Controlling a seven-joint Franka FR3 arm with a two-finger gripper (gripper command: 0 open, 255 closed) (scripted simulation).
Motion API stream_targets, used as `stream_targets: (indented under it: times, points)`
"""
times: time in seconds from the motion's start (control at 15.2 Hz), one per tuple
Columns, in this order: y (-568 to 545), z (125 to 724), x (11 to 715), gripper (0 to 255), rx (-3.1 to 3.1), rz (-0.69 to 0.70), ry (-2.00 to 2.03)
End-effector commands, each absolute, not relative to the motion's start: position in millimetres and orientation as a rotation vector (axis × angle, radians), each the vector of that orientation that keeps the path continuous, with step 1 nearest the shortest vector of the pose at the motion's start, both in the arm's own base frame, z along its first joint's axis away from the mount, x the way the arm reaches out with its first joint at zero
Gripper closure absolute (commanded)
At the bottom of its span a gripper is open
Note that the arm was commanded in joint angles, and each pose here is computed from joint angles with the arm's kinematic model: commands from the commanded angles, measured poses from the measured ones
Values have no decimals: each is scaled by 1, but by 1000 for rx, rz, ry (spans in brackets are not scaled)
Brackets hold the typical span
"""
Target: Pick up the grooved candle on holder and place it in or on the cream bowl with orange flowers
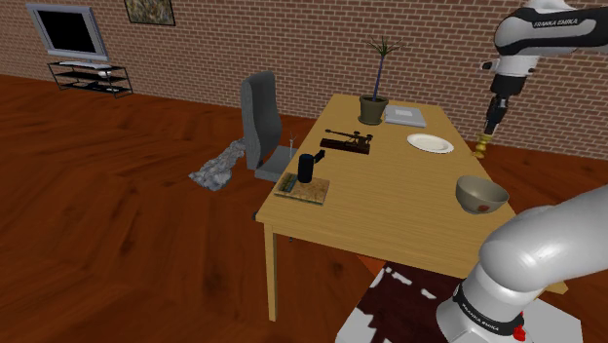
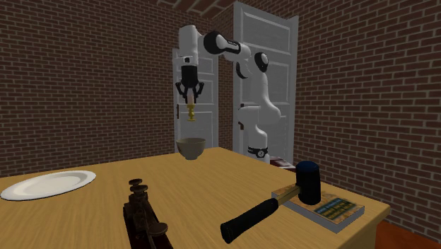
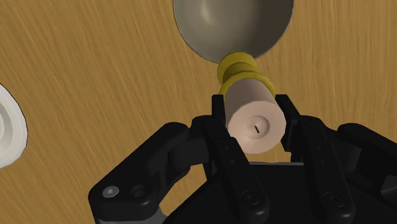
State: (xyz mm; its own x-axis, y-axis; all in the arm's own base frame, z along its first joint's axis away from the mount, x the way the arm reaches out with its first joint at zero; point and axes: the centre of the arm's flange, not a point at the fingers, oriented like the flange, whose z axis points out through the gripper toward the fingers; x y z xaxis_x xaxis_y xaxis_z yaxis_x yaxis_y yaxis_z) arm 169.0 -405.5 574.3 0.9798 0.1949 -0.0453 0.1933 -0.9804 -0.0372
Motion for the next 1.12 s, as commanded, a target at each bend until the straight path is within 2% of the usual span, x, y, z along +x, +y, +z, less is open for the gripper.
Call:
stream_targets:
  times: [0.0, 0.13, 1.06]
  points:
    - [-406, 577, 139, 255, -3093, 76, -305]
    - [-407, 581, 109, 255, -3093, 76, -305]
    - [-407, 507, 109, 255, -3093, 76, -305]
